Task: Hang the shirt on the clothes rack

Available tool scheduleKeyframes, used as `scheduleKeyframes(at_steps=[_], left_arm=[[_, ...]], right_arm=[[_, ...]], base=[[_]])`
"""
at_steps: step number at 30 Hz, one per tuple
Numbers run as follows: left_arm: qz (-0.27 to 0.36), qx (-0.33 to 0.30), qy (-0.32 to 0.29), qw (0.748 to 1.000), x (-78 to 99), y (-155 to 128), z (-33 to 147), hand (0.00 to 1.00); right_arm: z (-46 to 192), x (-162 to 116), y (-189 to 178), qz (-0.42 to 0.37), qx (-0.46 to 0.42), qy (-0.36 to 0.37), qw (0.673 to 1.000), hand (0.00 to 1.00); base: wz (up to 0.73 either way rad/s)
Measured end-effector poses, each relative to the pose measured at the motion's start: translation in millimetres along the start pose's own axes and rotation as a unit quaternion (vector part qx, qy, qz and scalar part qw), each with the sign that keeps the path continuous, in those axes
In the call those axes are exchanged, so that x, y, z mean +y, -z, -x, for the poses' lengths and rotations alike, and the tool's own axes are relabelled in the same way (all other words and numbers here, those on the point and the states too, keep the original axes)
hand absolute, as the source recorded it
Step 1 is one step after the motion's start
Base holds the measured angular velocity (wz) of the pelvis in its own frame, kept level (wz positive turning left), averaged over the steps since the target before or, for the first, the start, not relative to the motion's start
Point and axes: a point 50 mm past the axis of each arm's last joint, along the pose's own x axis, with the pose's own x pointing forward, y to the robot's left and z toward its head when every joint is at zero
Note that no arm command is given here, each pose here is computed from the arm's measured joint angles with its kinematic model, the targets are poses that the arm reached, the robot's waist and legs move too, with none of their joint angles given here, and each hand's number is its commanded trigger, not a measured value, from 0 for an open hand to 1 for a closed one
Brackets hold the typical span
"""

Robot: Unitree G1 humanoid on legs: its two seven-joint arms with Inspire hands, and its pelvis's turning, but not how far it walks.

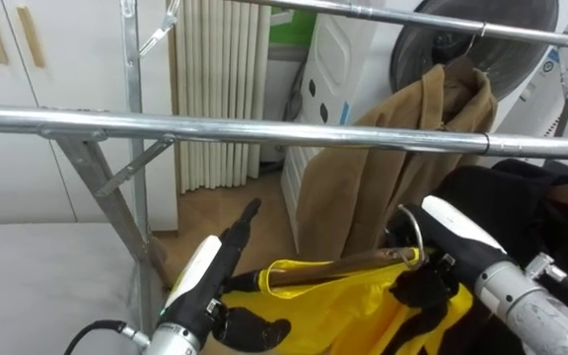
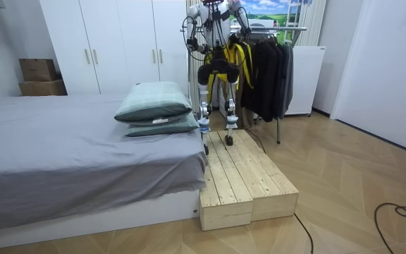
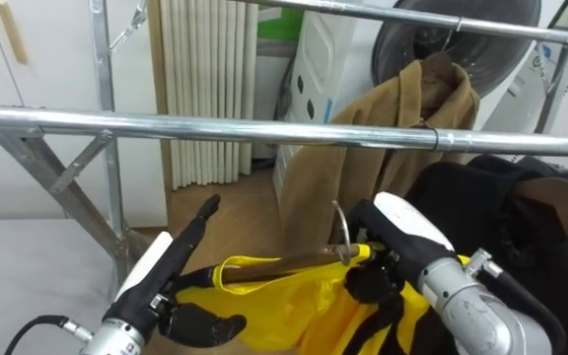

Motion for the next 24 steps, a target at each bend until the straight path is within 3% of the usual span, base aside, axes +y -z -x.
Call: scheduleKeyframes(at_steps=[7,24], left_arm=[[-0.003,-0.013,-0.005,1.000,3.4,-6.0,-0.6,0.00],[-0.011,-0.021,-0.002,1.000,7.2,-8.6,0.3,0.00]], right_arm=[[-5.7,-10.0,-8.2,0.008,-0.017,0.013,1.000,1.00],[-7.8,-1.2,-5.1,-0.028,-0.020,-0.018,0.999,1.00]], base=[[0.10],[0.04]])
